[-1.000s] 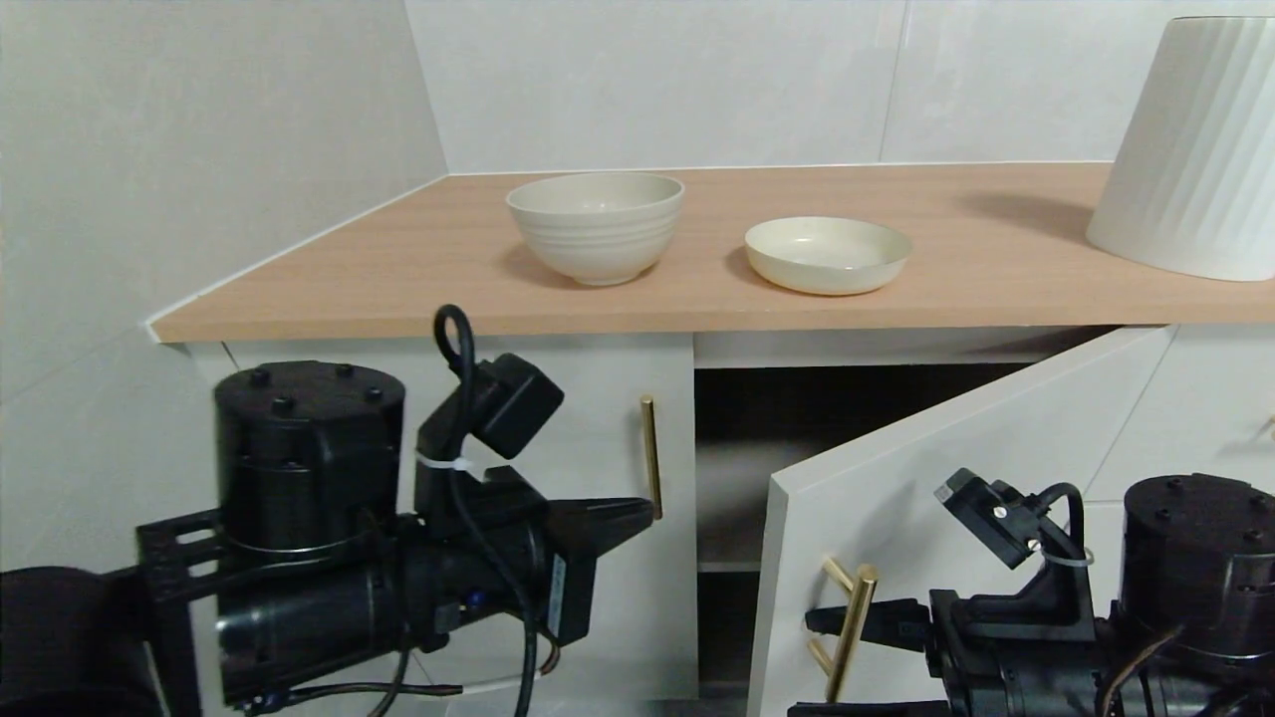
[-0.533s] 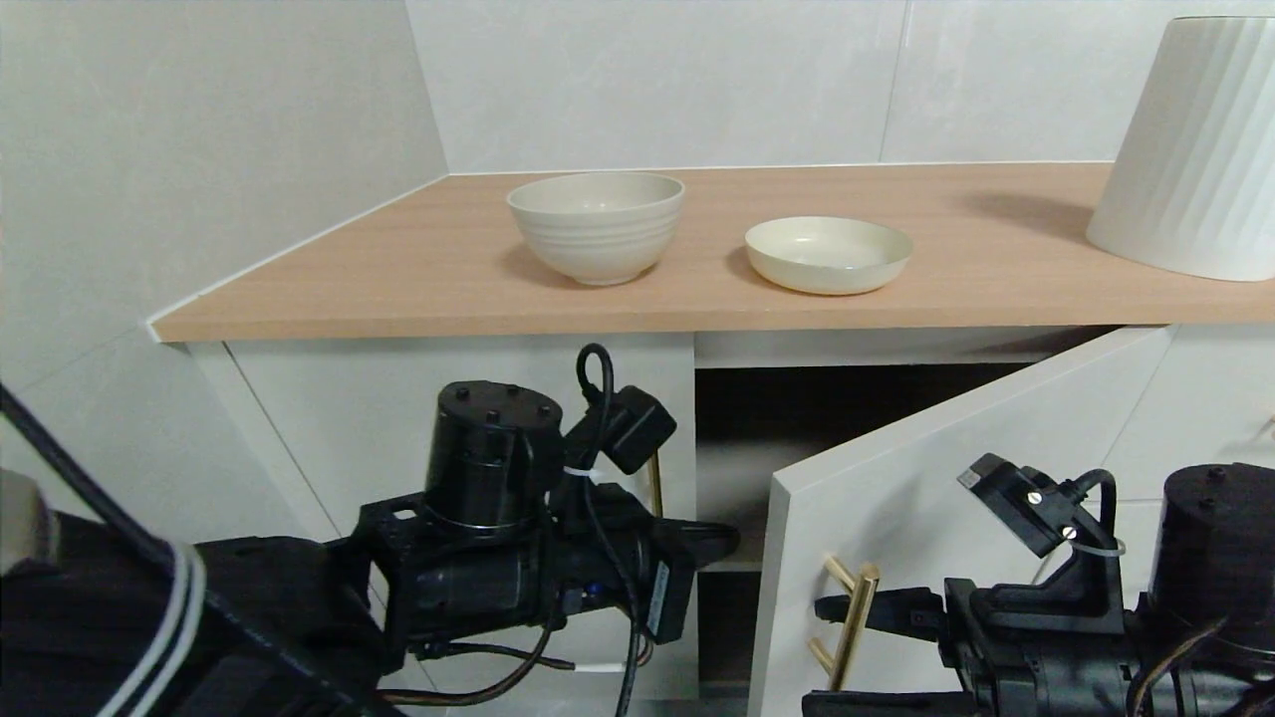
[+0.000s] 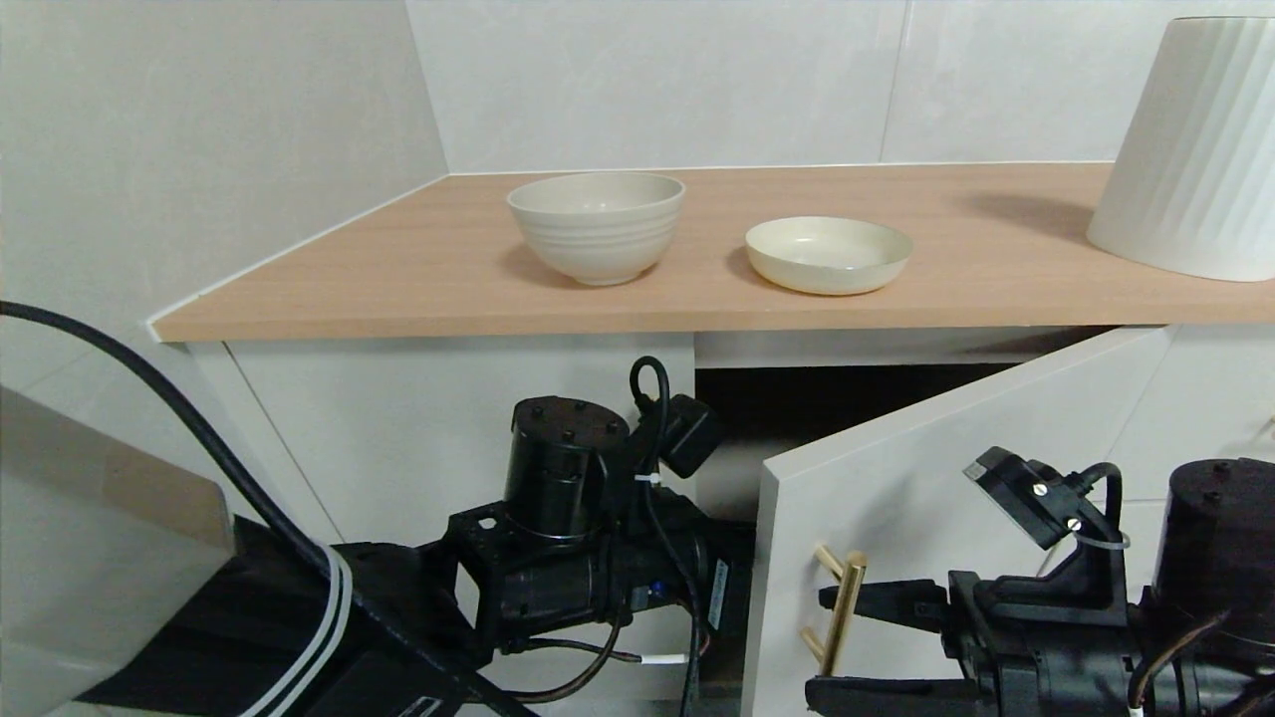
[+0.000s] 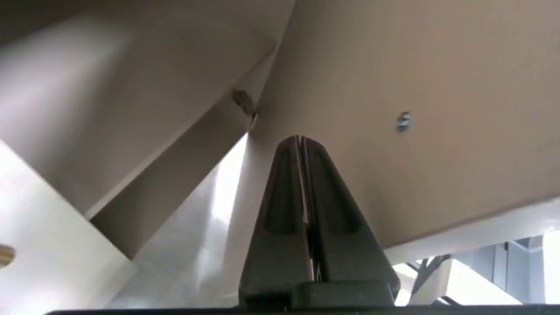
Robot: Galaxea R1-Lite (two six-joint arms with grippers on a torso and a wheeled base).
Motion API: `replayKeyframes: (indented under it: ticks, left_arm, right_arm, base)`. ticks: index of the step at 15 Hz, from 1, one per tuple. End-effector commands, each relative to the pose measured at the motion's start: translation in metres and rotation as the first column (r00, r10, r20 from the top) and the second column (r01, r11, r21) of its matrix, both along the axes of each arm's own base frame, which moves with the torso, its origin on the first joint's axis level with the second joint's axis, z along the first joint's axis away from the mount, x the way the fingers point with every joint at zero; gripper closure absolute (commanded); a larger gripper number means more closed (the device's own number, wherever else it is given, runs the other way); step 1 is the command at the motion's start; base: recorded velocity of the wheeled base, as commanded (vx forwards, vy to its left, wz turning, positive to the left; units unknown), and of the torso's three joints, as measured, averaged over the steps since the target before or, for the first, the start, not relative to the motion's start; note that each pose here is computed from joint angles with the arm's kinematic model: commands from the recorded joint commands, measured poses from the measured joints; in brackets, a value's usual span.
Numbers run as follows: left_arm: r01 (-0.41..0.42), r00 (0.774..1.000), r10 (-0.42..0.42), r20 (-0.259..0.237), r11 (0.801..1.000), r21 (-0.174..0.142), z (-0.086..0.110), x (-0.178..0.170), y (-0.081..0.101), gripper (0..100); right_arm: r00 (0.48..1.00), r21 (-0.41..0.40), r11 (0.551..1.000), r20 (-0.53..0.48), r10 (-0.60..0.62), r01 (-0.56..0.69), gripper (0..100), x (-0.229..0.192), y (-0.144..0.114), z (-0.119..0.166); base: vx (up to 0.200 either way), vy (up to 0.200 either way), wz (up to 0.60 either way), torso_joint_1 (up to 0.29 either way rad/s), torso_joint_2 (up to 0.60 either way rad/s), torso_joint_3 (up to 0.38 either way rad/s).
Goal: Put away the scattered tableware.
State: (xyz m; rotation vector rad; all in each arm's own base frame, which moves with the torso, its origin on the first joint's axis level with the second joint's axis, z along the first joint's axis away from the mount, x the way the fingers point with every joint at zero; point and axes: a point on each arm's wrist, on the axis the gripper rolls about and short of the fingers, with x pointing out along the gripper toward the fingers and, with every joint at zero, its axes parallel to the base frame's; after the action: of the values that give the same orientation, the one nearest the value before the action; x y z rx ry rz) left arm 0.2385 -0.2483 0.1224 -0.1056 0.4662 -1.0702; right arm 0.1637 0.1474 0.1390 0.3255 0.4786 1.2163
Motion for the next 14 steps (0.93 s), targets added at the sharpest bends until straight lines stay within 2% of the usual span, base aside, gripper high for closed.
replayKeyframes:
  ticks: [1,6,8,10,11,14]
  left_arm:
    - [0.012,1.000,-0.012,0.001,1.000,-0.003,0.001,-0.002,-0.003,100]
    - [0.039,0.999,-0.039,-0.015,0.999,-0.020,0.003,-0.010,-0.013,100]
    - [0.041,0.999,-0.041,-0.019,0.999,-0.015,0.000,-0.010,-0.014,100]
    - [0.042,0.999,-0.042,-0.018,0.999,-0.016,0.001,-0.010,-0.014,100]
    - [0.047,0.999,-0.047,-0.017,0.999,-0.017,0.002,-0.012,-0.015,100]
    - [0.048,0.999,-0.049,-0.018,0.999,-0.016,0.001,-0.012,-0.016,100]
  right_arm:
    - [1.000,0.000,1.000,0.001,-0.010,0.010,0,0.001,-0.001,0.000]
    - [0.997,0.009,0.997,0.017,-0.076,0.076,0,0.008,-0.015,0.003]
    - [0.994,0.000,0.994,0.030,-0.105,0.105,0,0.007,-0.023,0.003]
    - [0.983,-0.099,0.981,0.095,-0.158,0.167,0,0.004,-0.037,-0.012]
    - [0.956,-0.158,0.947,0.141,-0.258,0.279,0,-0.003,-0.044,-0.014]
    - [0.948,-0.173,0.938,0.154,-0.277,0.302,0,-0.030,-0.059,-0.003]
  base:
    - [0.000,0.000,0.00,0.000,0.00,0.000]
    - [0.000,0.000,0.00,0.000,0.00,0.000]
    - [0.000,0.000,0.00,0.000,0.00,0.000]
    - [0.000,0.000,0.00,0.000,0.00,0.000]
    - [0.000,0.000,0.00,0.000,0.00,0.000]
    - [0.000,0.000,0.00,0.000,0.00,0.000]
